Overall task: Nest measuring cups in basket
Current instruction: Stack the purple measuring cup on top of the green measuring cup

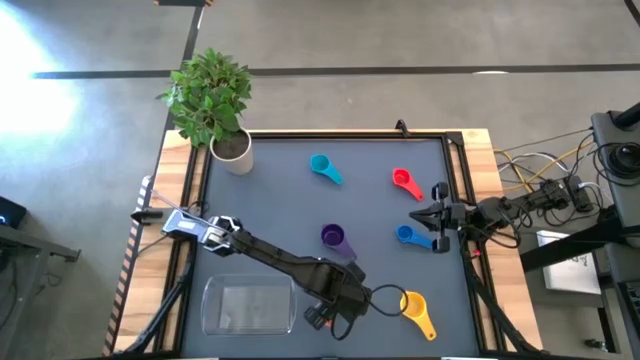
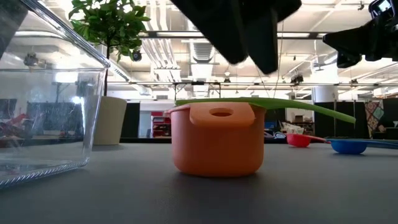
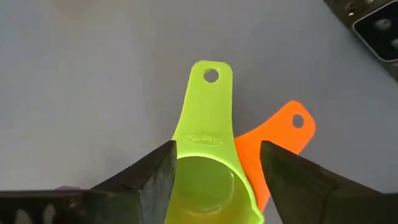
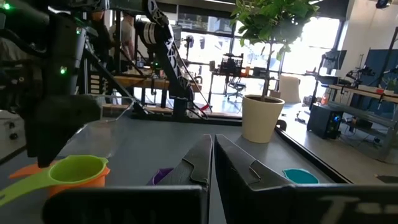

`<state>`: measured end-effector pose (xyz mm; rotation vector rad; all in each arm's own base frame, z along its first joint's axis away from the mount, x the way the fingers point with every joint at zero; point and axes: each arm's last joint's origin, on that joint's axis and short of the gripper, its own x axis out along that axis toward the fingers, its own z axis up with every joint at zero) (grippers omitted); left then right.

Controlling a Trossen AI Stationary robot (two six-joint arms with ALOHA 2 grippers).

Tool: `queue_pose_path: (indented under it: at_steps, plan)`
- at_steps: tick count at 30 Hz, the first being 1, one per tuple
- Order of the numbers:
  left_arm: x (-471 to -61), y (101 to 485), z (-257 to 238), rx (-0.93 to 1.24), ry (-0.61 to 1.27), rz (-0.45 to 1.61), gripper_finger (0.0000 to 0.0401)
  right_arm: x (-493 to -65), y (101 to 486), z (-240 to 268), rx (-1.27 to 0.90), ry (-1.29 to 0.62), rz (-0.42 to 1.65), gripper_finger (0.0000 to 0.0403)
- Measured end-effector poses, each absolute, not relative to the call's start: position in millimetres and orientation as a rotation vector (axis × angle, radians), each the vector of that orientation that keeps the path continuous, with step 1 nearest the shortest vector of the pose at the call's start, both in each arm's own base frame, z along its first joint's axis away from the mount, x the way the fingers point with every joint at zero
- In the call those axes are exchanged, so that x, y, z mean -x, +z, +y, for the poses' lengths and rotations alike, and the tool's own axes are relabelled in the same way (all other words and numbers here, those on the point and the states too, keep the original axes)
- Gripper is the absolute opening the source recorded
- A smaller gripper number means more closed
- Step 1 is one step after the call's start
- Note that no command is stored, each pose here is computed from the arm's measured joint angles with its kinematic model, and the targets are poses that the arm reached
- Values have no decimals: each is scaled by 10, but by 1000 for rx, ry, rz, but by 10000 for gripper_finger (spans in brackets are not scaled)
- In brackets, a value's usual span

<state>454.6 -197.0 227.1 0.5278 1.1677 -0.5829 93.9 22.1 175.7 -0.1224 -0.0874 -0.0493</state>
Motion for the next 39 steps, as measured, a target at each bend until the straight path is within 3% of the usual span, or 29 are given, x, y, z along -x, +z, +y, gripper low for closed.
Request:
queue_pose_path:
  at_steps: [9,19,28,35,39]
  plan:
    - [-4248,2679,-1696,-462,-447,1058,175,-939,1756,221,122,-49,-87,9]
    - [-3405,2815,-1294,-266,-247,560,173,-939,1756,221,122,-49,-87,9]
    - [-2893,2671,-957,-220,-136,300,173,-935,1795,218,119,-55,-125,9]
    - [-2782,2549,-617,-172,-39,116,173,-923,1867,213,16,-58,-199,9]
    - [-2778,2484,-498,-149,-33,113,173,-921,1879,212,-8,-58,-211,9]
